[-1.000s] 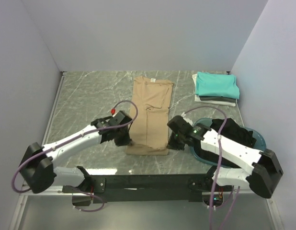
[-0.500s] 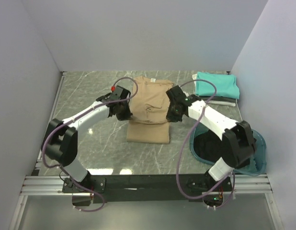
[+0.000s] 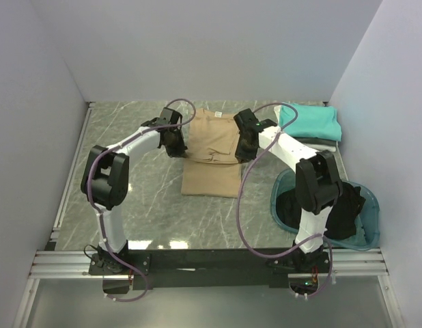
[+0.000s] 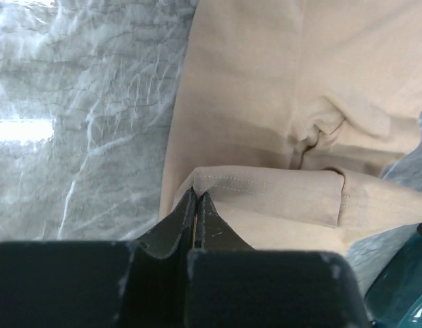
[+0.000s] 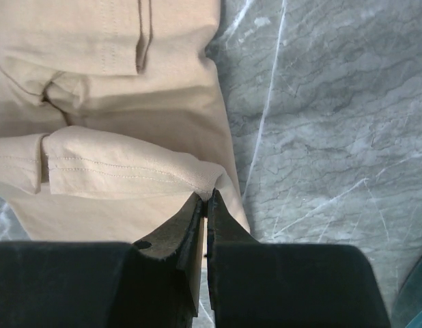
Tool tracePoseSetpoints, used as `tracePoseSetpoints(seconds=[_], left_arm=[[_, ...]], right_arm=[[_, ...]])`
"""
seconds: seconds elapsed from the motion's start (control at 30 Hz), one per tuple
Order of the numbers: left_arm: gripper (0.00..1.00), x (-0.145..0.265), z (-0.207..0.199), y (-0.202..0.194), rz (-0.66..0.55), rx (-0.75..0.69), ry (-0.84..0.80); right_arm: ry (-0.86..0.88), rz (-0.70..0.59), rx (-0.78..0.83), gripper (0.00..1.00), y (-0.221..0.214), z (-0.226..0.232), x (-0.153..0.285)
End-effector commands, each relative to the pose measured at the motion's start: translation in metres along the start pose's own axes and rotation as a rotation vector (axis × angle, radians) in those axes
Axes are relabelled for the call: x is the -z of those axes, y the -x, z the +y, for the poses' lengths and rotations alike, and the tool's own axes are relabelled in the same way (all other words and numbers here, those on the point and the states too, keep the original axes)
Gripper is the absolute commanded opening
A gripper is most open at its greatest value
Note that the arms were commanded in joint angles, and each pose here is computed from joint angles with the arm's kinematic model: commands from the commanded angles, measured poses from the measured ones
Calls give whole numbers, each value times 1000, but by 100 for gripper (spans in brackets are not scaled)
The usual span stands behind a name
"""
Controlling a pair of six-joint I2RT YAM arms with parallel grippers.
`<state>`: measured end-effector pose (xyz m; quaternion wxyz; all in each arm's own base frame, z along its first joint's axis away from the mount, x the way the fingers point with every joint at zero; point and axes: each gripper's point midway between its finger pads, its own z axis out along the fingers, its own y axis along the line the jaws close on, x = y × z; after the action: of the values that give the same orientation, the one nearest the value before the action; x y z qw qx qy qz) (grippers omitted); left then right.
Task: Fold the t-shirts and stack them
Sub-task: Fold the tshirt
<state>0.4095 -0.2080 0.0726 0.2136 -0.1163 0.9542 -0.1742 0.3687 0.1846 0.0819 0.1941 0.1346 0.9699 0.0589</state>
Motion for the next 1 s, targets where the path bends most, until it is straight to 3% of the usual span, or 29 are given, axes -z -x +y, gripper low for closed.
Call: tracePoseSetpoints(seconds=[0.0, 0.17, 0.23, 0.33, 0.37, 0.47, 0.57, 0.8, 0.97], left_arm=[[0, 5, -10, 15, -13, -47, -52], [5, -2, -13, 18, 15, -59, -77], [19, 2, -17, 29, -3, -53, -93], [44, 12, -25, 53, -49, -28, -115], [46, 15, -25, 58, -57, -18, -117], [59, 32, -28, 77, -109, 8, -137], [64, 43, -25, 74, -134, 1, -136], [66, 36, 8, -6, -3, -3, -137], [66, 43, 14, -37, 22, -5, -160]], right_arm=[[-19, -3, 6, 0, 12, -1, 1], [-26, 18, -10, 0, 13, 0, -6], [-10, 24, -19, 1, 16, 4, -6], [27, 13, -40, 21, 32, 12, -3], [54, -8, -42, 31, 43, 19, 5], [99, -44, -50, 39, 60, 29, 19], [139, -90, -60, 48, 69, 33, 38], [143, -72, -55, 48, 34, 15, 40], [161, -47, -40, 43, 5, 7, 37]])
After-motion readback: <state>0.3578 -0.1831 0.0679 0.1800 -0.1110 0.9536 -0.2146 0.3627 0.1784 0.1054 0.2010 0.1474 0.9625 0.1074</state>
